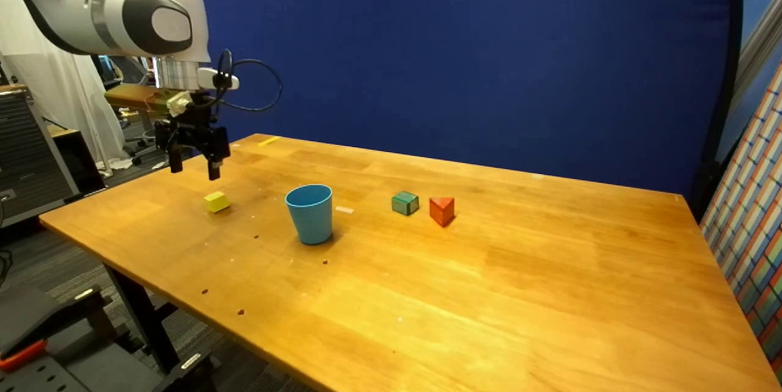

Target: Put the yellow block in the cup

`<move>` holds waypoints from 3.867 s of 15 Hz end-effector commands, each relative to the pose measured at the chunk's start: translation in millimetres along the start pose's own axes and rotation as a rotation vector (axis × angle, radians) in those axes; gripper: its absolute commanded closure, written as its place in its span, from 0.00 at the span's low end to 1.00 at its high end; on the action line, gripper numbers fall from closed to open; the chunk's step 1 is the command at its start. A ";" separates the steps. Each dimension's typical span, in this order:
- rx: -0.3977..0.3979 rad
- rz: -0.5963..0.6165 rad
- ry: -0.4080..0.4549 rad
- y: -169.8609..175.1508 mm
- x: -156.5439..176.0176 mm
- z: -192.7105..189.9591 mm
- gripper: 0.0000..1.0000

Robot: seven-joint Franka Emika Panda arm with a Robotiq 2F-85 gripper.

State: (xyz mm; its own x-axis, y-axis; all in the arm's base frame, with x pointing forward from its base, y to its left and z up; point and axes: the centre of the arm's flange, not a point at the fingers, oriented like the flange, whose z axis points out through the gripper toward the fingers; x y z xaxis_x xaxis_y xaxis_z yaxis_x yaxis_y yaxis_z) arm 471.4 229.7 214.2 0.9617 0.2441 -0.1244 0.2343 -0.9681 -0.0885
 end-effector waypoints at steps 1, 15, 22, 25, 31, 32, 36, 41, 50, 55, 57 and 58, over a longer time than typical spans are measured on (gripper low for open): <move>-0.016 -0.001 0.051 -25.9 54.4 30.0 0.00; -0.152 0.317 0.165 -14.3 49.0 39.5 0.00; -0.153 0.453 0.156 -6.1 26.6 37.3 0.00; -0.155 0.483 0.149 -2.0 18.6 38.9 0.34; -0.152 0.524 0.128 15.2 -0.2 49.5 0.80; -0.152 0.534 0.127 19.8 -2.4 48.4 0.88; -0.177 0.586 0.184 51.5 -7.7 0.5 0.84; -0.246 0.653 0.318 99.0 -14.0 -69.5 0.84; -0.304 0.802 0.372 178.1 -56.6 -85.3 0.84; -0.302 0.823 0.328 190.9 -59.9 -57.9 0.84; -0.293 0.824 0.333 190.9 -60.7 -50.1 0.39; -0.290 0.821 0.334 190.2 -60.5 -47.6 0.34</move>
State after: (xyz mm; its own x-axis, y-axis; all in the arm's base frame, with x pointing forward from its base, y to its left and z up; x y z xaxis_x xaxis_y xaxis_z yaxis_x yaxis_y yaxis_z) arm 468.4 27.5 260.6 0.8289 -0.5091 0.2320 -0.5510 -0.8147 0.1809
